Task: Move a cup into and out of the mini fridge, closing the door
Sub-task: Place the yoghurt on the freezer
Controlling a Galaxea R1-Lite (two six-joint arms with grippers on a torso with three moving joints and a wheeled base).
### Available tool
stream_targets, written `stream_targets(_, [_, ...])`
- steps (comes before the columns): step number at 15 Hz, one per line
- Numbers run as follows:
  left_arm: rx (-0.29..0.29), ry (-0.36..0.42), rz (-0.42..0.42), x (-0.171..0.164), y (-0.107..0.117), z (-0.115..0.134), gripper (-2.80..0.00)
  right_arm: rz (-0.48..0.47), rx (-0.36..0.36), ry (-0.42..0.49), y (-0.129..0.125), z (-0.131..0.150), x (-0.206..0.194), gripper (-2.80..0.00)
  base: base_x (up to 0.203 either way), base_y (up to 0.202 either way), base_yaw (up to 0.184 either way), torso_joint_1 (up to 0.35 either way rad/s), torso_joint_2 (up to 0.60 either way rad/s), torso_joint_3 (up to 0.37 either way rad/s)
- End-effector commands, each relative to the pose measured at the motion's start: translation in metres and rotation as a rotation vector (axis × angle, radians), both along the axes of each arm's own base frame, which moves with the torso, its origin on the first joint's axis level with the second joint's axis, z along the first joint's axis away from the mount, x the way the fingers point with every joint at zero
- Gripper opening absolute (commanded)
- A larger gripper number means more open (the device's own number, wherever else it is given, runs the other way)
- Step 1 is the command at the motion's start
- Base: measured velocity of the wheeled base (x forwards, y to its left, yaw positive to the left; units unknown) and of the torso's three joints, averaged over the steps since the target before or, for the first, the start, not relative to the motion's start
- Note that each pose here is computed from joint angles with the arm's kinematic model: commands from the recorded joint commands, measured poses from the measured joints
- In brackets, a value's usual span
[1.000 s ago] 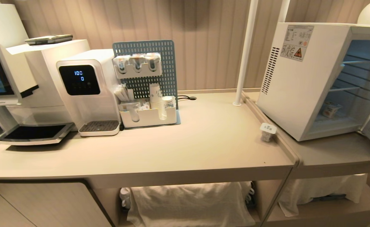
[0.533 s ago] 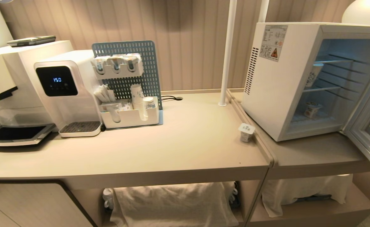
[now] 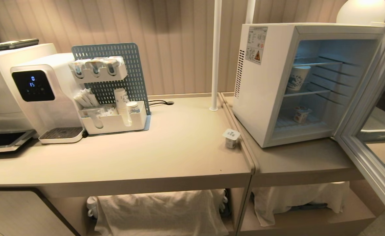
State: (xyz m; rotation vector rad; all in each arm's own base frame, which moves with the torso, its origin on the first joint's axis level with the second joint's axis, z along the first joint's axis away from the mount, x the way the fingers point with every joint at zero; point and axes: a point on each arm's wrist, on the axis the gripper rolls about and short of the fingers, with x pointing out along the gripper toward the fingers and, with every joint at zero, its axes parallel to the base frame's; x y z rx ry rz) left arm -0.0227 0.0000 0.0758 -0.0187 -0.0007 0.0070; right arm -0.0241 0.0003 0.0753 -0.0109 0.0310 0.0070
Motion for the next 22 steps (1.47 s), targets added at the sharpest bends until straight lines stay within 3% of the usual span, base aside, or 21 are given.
stream_targets(1, [-0.001, 0.001, 0.001, 0.000, 0.000, 0.000, -2.80, 0.001, -0.001, 0.003, 0.000, 0.000, 0.000, -2.80, 0.000, -0.177, -0.006, 0.000, 0.00, 0.000])
stream_targets(7, [-0.001, 0.001, 0.001, 0.000, 0.000, 0.000, -2.80, 0.001, 0.000, 0.001, 0.000, 0.000, 0.000, -2.80, 0.016, -0.034, -0.003, 0.002, 0.00, -0.001])
stream_targets(14, [-0.001, 0.001, 0.001, 0.000, 0.000, 0.000, -2.80, 0.000, -0.002, 0.001, 0.000, 0.001, 0.000, -2.80, 0.174, 0.000, -0.002, 0.002, 0.00, -0.001])
stream_targets(16, [-0.001, 0.001, 0.001, 0.000, 0.000, 0.000, -2.80, -0.001, -0.008, -0.043, 0.000, 0.021, -0.006, -2.80, 0.000, 0.000, 0.000, 0.000, 0.00, 0.000])
stream_targets(18, [0.000, 0.001, 0.001, 0.000, 0.000, 0.000, -2.80, -0.002, 0.007, -0.076, 0.000, 0.076, -0.016, -2.80, 0.000, 0.000, 0.000, 0.000, 0.00, 0.000])
stream_targets(19, [-0.001, 0.001, 0.001, 0.000, 0.000, 0.000, -2.80, 0.000, 0.015, -0.033, 0.000, 0.098, -0.010, -2.80, 0.000, 0.000, 0.000, 0.000, 0.00, 0.000])
stream_targets(22, [-0.001, 0.001, 0.001, 0.000, 0.000, 0.000, -2.80, 0.006, 0.028, 0.253, 0.000, 0.136, 0.067, -2.80, 0.000, 0.000, 0.000, 0.000, 0.00, 0.000])
